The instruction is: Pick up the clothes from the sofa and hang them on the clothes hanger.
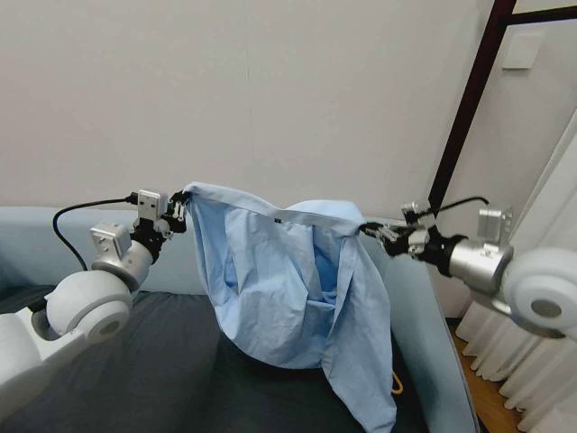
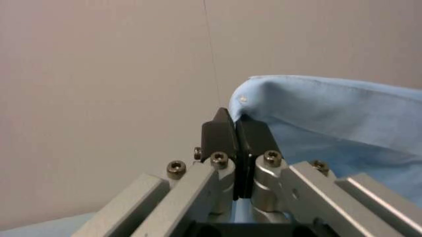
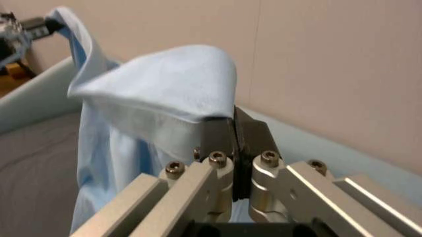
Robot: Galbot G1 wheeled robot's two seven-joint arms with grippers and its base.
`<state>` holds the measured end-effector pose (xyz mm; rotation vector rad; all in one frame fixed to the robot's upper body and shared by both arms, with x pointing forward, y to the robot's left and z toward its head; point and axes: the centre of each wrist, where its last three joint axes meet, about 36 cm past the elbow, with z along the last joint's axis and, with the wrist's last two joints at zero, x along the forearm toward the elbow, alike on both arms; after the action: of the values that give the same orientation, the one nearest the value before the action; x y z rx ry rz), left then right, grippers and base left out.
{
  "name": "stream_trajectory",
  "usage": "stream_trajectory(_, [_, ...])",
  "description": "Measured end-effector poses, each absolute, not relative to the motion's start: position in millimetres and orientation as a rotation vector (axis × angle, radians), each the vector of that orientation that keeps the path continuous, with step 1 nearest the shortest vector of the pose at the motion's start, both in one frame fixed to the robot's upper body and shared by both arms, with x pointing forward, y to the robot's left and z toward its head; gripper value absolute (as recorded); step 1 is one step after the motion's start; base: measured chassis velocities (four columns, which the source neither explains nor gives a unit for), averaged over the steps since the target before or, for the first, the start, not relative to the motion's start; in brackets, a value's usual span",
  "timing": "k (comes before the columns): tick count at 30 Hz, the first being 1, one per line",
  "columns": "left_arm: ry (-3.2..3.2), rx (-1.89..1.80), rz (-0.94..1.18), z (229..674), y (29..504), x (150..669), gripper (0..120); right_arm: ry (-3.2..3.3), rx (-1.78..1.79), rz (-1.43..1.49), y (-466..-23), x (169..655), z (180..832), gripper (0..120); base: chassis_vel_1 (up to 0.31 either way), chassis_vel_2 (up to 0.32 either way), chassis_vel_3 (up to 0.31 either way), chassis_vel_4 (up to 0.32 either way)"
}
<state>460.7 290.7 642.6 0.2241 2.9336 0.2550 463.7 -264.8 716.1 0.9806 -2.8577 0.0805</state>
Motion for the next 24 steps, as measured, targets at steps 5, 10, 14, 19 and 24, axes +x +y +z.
stream_trajectory(5, [2.955, 0.179, 0.261, 639, 280, 482, 0, -2.898, 0.916, 0.073, -240, 493, 719, 0, 0.0, 0.0, 0.0, 0.0])
stream_trajectory(10, [2.967, 0.085, 0.242, 639, 268, 525, 0, -2.951, 0.777, 0.059, -228, 519, 718, 0, 0.0, 0.0, 0.0, 0.0])
stream_trajectory(14, [2.961, 0.013, 0.219, 650, 261, 548, 0, -3.025, 0.639, 0.06, -233, 537, 742, 0, 0.0, 0.0, 0.0, 0.0])
stream_trajectory(19, [2.889, -0.063, 0.168, 686, 273, 504, 0, -2.964, 0.668, 0.108, -233, 504, 774, 0, 0.0, 0.0, 0.0, 0.0])
stream_trajectory(24, [2.901, -0.022, 0.233, 674, 277, 420, 0, -2.928, 0.817, 0.117, -229, 440, 791, 0, 0.0, 0.0, 0.0, 0.0])
